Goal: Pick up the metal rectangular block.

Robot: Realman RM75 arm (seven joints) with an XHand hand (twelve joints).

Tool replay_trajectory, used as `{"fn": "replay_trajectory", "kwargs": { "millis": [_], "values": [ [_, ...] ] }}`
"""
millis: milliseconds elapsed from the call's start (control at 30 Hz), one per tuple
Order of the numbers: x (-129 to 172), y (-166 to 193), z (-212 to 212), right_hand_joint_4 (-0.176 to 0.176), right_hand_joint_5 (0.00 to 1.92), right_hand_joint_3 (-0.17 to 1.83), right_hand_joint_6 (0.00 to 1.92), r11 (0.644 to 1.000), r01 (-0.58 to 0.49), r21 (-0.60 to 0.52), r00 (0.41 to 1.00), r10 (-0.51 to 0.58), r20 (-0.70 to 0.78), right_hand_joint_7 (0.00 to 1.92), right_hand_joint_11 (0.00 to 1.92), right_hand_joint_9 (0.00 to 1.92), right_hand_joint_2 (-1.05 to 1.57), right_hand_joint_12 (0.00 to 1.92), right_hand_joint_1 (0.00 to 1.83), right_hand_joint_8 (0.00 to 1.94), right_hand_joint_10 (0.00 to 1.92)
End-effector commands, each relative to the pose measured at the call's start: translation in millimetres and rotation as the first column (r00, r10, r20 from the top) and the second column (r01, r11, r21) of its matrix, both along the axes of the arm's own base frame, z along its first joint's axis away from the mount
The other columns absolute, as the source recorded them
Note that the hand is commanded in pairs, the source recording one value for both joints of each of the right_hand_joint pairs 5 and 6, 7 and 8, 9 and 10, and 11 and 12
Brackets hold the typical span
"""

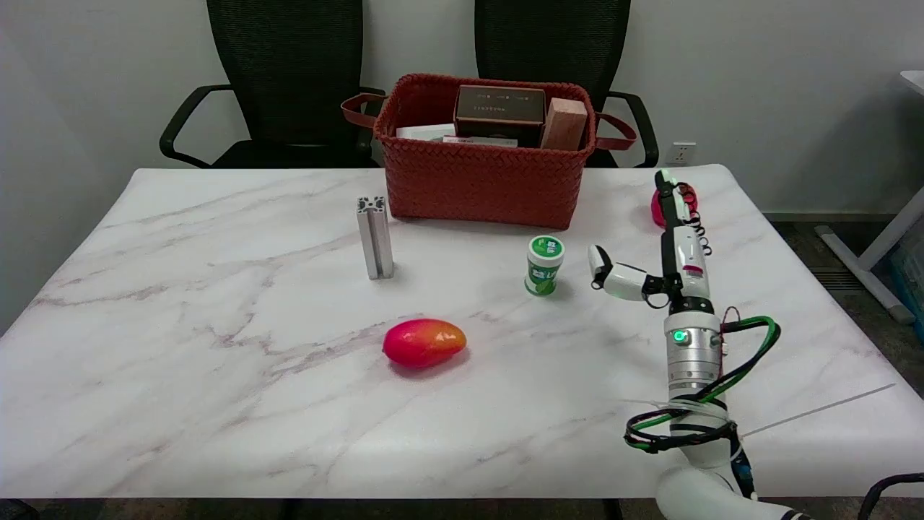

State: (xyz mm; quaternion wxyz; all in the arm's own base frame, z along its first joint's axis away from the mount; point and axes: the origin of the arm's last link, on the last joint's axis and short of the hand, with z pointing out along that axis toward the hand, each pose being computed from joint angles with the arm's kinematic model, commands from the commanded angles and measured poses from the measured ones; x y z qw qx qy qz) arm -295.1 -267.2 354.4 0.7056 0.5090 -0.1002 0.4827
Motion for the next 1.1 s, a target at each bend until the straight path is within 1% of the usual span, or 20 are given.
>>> {"fn": "replay_trajectory", "kwargs": {
  "millis": [33, 333, 500, 600, 667, 767, 933, 1100],
  "values": [
    [-8.6, 5.4, 16.6, 0.0, 0.09, 0.88, 0.09, 1.0, -0.005, -0.014, 0.999, 0.006, 0.033, 0.06, 0.11, 0.16, 0.46, 0.11, 1.12, 0.06, 0.16],
    [-2.4, 3.9, 8.0, 0.0, 0.09, 0.84, 0.09, 0.999, -0.03, 0.017, 0.999, 0.029, 0.027, 0.06, 0.12, 0.17, 0.49, 0.12, 1.13, 0.06, 0.17],
    [1.9, -0.8, -10.1, 0.0, 0.09, 0.83, 0.09, 0.996, -0.034, 0.087, 0.998, 0.029, 0.054, 0.08, 0.13, 0.18, 0.5, 0.13, 1.13, 0.08, 0.18],
    [4.0, -7.9, -26.6, 0.0, 0.09, 0.83, 0.09, 0.985, -0.021, 0.171, 0.994, 0.003, 0.105, 0.09, 0.15, 0.19, 0.5, 0.15, 1.13, 0.09, 0.19],
    [5.0, -13.3, -38.1, 0.0, 0.09, 0.83, 0.09, 0.972, -0.009, 0.235, 0.989, -0.026, 0.144, 0.11, 0.18, 0.2, 0.52, 0.18, 1.13, 0.11, 0.2],
    [6.7, -17.9, -50.1, 0.0, 0.09, 0.82, 0.09, 0.955, -0.003, 0.298, 0.981, -0.055, 0.185, 0.13, 0.2, 0.21, 0.54, 0.2, 1.12, 0.13, 0.21],
    [11.3, -21.2, -65.8, 0.0, 0.09, 0.82, 0.09, 0.935, -0.008, 0.356, 0.973, -0.074, 0.217, 0.15, 0.21, 0.22, 0.57, 0.21, 1.11, 0.15, 0.22],
    [22.0, -23.6, -84.4, 0.0, 0.1, 0.83, 0.1, 0.913, -0.045, 0.406, 0.967, -0.062, 0.247, 0.16, 0.22, 0.23, 0.58, 0.22, 1.1, 0.16, 0.23]
  ]
}}
